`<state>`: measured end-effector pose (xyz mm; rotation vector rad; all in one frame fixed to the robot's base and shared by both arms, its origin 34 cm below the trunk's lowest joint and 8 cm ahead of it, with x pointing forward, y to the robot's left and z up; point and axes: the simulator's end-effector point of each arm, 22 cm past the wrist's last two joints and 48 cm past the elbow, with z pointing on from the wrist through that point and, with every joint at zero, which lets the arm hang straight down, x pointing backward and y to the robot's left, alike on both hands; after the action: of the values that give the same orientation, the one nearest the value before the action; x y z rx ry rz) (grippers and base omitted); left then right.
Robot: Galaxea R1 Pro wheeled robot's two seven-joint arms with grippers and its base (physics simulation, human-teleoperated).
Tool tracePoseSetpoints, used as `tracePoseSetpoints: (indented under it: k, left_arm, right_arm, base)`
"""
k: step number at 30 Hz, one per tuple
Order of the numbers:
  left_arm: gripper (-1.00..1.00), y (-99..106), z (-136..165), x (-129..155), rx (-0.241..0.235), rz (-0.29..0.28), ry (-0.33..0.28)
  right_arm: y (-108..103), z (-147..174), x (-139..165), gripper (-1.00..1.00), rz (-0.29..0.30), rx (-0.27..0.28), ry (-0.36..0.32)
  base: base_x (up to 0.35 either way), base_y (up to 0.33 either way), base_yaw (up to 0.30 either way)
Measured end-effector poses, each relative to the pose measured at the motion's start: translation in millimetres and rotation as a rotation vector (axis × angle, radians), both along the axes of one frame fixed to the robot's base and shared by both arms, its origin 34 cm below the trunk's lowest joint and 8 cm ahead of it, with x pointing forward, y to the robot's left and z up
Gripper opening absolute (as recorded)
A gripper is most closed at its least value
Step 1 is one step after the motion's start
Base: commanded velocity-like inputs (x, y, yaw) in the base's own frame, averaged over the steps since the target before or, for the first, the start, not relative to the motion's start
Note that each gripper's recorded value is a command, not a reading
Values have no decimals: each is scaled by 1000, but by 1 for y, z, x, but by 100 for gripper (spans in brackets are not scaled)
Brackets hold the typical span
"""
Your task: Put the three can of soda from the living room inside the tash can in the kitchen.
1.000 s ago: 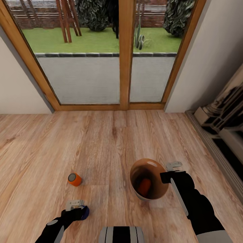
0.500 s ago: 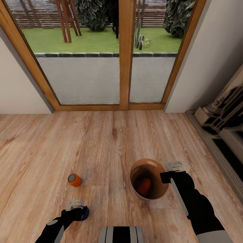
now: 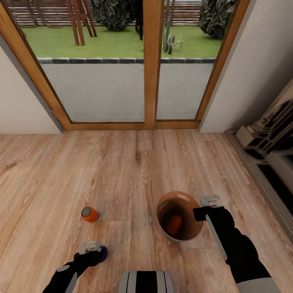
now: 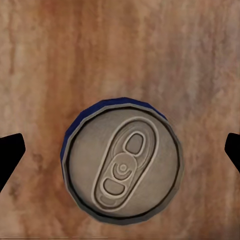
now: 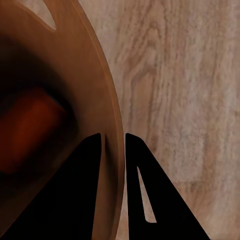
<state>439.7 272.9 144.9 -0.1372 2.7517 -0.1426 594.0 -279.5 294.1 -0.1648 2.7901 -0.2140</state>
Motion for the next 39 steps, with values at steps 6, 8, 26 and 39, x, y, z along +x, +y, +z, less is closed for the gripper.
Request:
tracePoseSetpoints:
  k: [6,8,26,39]
  left_arm:
    - [100,0,-6,-6,0,0,17]
    - [100,0,-6,-6,0,0,16]
    - [100,0,-12,-12,0,0,33]
    - [100,0,-15,-15,0,0,40]
  right_arm:
    - [1,-5,-1,-100,2,2,6]
    - [1,-4,0,-100,2,1,2]
    - [1,-12,-2,-100,3,1,15]
    - [1,-14,-2,-100,3,1,16]
  base:
    - [0,0,0]
    - [0,0,0]
    - [0,0,0]
    - [0,0,0]
